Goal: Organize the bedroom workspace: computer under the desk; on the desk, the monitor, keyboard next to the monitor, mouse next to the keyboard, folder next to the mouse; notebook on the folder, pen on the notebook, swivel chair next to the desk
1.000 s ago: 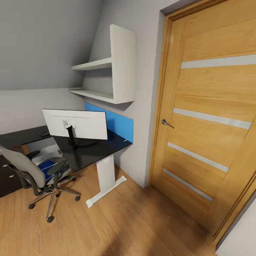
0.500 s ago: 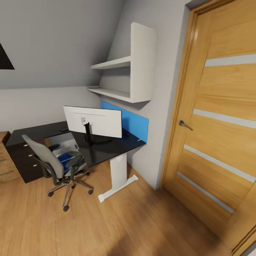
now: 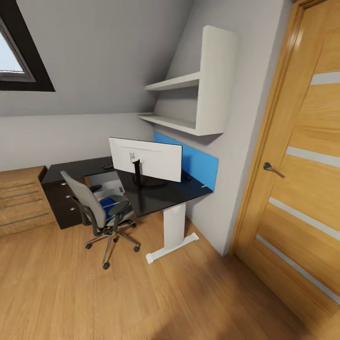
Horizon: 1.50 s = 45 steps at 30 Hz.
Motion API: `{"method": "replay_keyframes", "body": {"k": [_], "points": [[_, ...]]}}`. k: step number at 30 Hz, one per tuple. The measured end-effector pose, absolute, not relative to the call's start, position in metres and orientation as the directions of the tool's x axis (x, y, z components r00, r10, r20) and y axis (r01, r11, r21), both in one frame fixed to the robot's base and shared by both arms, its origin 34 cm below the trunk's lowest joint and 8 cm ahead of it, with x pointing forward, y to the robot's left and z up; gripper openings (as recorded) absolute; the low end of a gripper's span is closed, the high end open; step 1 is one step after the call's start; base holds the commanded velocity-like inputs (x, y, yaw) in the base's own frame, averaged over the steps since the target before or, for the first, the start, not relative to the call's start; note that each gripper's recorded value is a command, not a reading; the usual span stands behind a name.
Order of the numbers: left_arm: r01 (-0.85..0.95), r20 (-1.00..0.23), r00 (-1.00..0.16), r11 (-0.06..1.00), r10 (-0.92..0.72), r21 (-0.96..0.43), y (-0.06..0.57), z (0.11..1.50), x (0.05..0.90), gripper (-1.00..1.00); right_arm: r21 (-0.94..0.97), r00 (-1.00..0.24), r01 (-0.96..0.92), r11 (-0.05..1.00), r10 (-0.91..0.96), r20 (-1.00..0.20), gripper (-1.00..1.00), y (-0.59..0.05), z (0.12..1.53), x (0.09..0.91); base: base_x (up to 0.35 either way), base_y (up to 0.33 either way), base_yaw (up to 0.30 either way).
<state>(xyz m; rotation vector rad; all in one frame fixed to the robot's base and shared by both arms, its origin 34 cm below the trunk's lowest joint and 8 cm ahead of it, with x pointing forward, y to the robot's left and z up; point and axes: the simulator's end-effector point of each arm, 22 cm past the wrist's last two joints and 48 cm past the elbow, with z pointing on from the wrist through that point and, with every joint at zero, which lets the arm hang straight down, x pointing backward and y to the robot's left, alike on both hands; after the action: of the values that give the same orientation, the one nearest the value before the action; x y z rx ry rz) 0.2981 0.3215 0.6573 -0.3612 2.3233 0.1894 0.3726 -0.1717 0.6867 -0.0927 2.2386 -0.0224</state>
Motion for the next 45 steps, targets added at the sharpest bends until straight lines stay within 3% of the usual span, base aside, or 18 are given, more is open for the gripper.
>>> {"method": "replay_keyframes", "body": {"k": [45], "points": [[-0.314, -0.697, -0.689, 0.949, -0.202, 0.035, 0.321, 0.653, 0.289, 1.0, -0.045, -0.669, -0.073, 0.996, -0.083, -0.738, 1.0, -0.17, 0.671, 0.348, 0.0, 0.0, 0.278]]}}
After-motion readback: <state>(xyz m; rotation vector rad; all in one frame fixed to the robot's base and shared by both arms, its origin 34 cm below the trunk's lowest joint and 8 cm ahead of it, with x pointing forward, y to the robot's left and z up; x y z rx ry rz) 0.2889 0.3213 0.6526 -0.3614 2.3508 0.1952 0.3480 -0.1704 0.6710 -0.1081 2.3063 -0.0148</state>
